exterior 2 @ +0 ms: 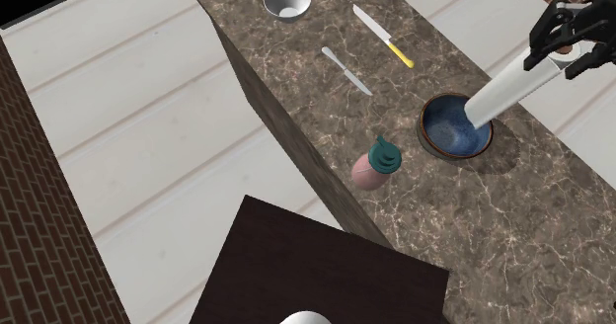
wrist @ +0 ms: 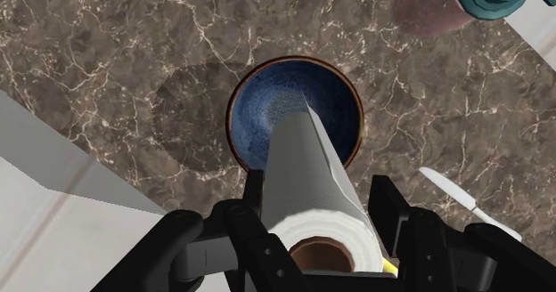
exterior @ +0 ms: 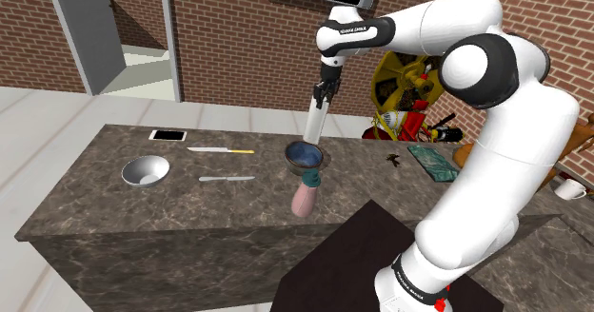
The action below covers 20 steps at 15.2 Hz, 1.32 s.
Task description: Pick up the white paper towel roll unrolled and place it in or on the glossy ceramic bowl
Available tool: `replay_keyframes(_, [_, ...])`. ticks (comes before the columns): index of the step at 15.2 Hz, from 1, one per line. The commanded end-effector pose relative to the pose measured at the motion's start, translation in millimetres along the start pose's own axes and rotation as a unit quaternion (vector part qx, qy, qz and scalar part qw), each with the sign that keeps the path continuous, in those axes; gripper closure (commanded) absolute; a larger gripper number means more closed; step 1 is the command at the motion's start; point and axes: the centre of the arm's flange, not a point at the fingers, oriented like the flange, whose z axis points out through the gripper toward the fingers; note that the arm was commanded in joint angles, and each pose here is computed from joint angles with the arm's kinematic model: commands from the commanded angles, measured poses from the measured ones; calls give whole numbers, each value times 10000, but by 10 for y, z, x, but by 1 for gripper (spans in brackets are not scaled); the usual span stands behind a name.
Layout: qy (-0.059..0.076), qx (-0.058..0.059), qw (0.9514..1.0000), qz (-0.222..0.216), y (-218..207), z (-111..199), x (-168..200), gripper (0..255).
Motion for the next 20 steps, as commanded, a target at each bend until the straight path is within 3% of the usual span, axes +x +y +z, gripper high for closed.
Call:
replay_keyframes(1, [3,-1,10000,0,-9,114,10,255])
replay_keyframes(15, [3,-1,10000,0,-35,852,53,255])
replay_keyframes(20, [3,-1,10000,0,-36,890,56,255])
